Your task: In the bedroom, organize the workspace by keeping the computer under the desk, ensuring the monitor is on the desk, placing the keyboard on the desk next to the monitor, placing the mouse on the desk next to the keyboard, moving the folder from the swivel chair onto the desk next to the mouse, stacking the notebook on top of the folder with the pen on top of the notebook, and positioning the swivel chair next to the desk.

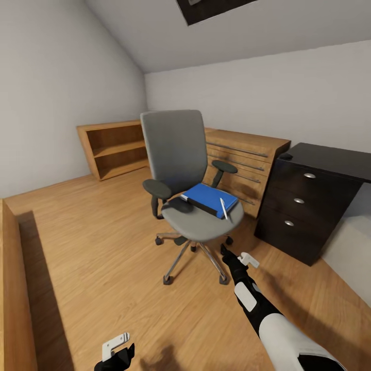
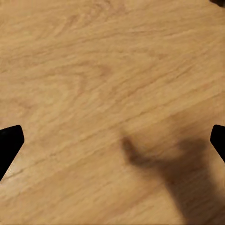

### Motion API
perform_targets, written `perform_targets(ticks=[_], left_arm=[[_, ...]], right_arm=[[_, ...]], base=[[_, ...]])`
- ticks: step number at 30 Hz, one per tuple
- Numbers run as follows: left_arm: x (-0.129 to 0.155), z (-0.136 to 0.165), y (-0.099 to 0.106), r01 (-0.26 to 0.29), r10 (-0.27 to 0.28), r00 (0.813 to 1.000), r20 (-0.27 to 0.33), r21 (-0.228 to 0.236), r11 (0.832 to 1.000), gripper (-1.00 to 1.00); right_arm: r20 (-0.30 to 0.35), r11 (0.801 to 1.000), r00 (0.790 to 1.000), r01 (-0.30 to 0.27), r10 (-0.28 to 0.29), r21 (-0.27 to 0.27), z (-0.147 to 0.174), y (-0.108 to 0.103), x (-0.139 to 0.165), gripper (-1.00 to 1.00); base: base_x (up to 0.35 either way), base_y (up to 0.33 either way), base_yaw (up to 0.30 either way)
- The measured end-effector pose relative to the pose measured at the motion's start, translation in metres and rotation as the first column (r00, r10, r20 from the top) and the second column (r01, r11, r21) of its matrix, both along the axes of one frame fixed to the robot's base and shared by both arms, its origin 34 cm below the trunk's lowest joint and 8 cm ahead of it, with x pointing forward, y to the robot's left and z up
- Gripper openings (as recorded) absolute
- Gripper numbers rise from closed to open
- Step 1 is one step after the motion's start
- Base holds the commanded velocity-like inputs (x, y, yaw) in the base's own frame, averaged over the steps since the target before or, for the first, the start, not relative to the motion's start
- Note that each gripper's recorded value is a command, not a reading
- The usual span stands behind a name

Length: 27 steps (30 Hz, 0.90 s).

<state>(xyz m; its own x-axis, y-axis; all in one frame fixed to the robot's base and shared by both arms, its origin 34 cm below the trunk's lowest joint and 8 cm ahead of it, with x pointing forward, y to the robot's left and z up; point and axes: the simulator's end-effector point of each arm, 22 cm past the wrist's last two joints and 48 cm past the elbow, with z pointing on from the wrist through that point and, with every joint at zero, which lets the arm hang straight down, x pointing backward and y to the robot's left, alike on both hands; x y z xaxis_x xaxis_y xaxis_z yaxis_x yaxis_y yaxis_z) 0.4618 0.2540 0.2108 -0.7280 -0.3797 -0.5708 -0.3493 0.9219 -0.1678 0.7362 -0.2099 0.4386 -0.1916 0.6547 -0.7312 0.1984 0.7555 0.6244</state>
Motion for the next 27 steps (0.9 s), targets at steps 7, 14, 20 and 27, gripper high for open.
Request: perform_targets(ticks=[7, 14, 20, 27], left_arm=[[0.0, 0.0001, 0.0, 0.0, 0.0, 1.0, 0.0, 0.0, 1.0, 1.0], [0.0001, 0.0002, -0.0002, 0.001, -0.001, 1.0, 0.001, 0.0, 1.0, 1.0], [0.0, 0.0, 0.0, 0.0, 0.0, 1.0, 0.0, 0.0, 1.0, 1.0], [0.0, 0.0002, 0.0001, 0.0, 0.0, 1.0, 0.0, 0.001, 1.0, 1.0]], right_arm=[[-0.001, 1.0, 1.0, 0.0, 0.0, 0.0, -0.0005, 0.0002, -0.0003, 1.0], [0.0, 1.0, 1.0, -0.002, 0.002, -0.002, -0.0002, 0.0004, -0.0003, 1.0], [0.001, 1.0, 1.0, -0.004, 0.004, -0.002, -0.0001, 0.0009, -0.0002, 1.0], [0.022, 1.0, 0.999, -0.024, 0.024, 0.002, 0.0046, 0.0048, 0.0011, 1.0]], base=[[0.03, 0.022, 0.0], [0.193, 0.048, 0.0], [0.055, 0.01, 0.0], [0.1, 0.002, 0.0]])
